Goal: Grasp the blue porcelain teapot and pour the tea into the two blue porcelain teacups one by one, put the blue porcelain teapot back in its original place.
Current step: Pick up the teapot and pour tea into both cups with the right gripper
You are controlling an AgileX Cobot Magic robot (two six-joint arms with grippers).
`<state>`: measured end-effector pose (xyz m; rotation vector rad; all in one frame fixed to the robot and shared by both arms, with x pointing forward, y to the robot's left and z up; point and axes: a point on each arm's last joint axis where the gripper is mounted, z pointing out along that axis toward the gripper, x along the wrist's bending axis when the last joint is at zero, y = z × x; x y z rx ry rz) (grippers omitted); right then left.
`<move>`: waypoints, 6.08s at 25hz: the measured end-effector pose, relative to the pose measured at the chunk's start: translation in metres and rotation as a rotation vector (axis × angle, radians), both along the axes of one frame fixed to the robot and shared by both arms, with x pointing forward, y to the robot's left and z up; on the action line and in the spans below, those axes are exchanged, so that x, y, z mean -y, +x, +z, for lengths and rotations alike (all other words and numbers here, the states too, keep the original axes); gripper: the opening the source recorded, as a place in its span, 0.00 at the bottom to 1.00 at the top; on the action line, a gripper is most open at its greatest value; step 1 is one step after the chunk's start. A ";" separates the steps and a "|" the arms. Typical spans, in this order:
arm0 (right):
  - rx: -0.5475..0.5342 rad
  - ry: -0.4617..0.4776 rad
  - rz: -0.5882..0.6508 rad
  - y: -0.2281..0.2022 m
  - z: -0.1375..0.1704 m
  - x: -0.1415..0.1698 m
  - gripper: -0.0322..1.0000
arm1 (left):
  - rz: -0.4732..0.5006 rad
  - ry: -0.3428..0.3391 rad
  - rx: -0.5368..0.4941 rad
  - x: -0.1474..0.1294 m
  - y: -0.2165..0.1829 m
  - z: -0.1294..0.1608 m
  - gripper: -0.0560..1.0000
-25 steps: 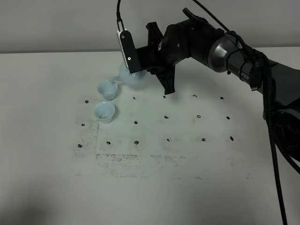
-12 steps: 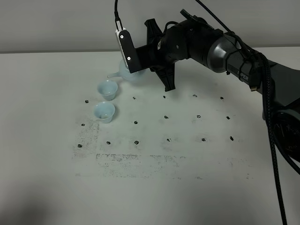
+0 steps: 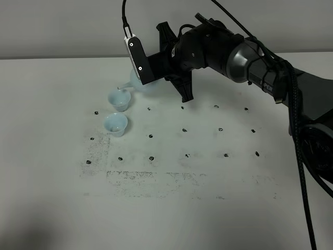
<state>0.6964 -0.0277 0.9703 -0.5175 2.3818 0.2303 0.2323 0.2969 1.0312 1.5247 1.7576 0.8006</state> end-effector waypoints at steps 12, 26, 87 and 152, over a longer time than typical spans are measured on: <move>0.061 -0.030 0.037 -0.002 0.002 -0.008 0.08 | 0.000 0.000 0.000 0.000 0.000 0.000 0.74; 0.088 -0.063 0.039 0.000 0.005 -0.005 0.08 | 0.000 0.000 0.000 0.000 0.000 0.000 0.74; 0.101 -0.084 0.035 -0.003 0.020 -0.001 0.08 | 0.000 0.000 0.000 0.000 0.000 0.000 0.74; -0.449 0.425 -0.471 -0.007 0.044 0.047 0.08 | 0.000 0.000 0.000 0.000 0.000 0.000 0.74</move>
